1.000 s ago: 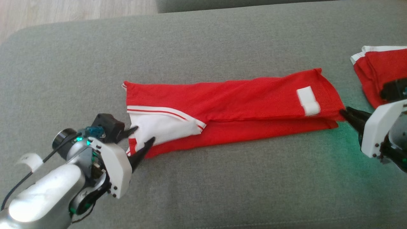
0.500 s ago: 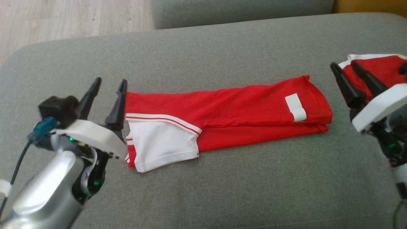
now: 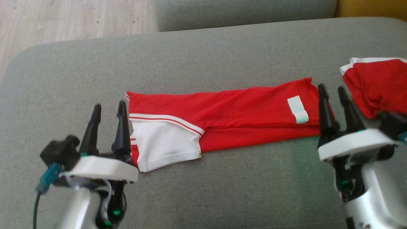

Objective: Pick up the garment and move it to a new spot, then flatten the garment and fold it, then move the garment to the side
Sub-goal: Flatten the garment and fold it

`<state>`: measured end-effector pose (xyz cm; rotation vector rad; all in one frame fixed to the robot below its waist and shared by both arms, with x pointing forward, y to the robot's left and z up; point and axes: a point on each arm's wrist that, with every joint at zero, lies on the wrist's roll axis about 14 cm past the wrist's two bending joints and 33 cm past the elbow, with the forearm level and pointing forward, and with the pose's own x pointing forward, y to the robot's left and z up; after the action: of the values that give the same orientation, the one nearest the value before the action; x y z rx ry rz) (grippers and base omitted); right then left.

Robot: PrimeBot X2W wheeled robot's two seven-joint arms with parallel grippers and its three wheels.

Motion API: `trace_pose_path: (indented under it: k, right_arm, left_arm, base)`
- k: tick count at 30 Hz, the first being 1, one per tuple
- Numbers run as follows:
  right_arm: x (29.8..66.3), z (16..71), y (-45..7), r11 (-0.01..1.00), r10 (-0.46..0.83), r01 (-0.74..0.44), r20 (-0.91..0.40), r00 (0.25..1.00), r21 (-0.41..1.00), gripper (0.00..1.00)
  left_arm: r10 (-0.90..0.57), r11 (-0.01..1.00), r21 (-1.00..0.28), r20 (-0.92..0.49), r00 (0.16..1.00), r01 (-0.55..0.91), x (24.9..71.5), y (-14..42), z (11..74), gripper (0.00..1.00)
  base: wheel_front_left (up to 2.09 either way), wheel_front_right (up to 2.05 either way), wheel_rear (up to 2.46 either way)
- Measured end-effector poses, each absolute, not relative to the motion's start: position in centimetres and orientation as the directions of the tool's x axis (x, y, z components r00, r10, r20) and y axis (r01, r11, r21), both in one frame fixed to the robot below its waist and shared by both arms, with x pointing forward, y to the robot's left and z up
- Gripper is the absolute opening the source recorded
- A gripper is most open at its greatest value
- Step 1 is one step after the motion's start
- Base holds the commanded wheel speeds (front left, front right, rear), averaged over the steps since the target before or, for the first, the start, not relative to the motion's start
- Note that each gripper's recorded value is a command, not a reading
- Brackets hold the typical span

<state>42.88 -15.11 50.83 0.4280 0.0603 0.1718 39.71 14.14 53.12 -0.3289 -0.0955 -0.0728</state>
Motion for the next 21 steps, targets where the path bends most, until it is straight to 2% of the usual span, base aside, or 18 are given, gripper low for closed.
trace_pose_path:
  k: [2, 9, 17, 21]
  right_arm:
    - [42.6, 49.9, -14.9, 0.902, 0.168, -0.139, -0.035, 0.985, 0.408, 1.00]
    - [43.0, 47.7, -15.4, 0.917, 0.127, -0.082, -0.089, 0.988, 0.390, 1.00]
    - [44.0, 42.5, -20.1, 0.916, -0.027, 0.127, -0.258, 0.966, 0.379, 1.00]
    - [44.6, 40.2, -20.4, 0.887, -0.040, 0.194, -0.349, 0.936, 0.420, 1.00]
  left_arm:
    - [-0.044, 0.930, -0.360, 0.089, 0.995, 0.073, 39.3, 14.1, 52.3, 1.00]
    - [-0.075, 0.936, -0.338, 0.075, 0.994, 0.096, 39.1, 13.9, 50.9, 1.00]
    - [-0.093, 0.940, -0.325, 0.040, 0.995, 0.101, 39.8, 14.0, 49.3, 1.00]
    - [-0.095, 0.940, -0.328, 0.020, 0.995, 0.097, 40.1, 14.1, 48.6, 1.00]
  base:
    - [0.00, 0.00, 0.00]
    - [0.00, 0.00, 0.00]
    - [0.00, 0.00, 0.00]
    - [0.00, 0.00, 0.00]
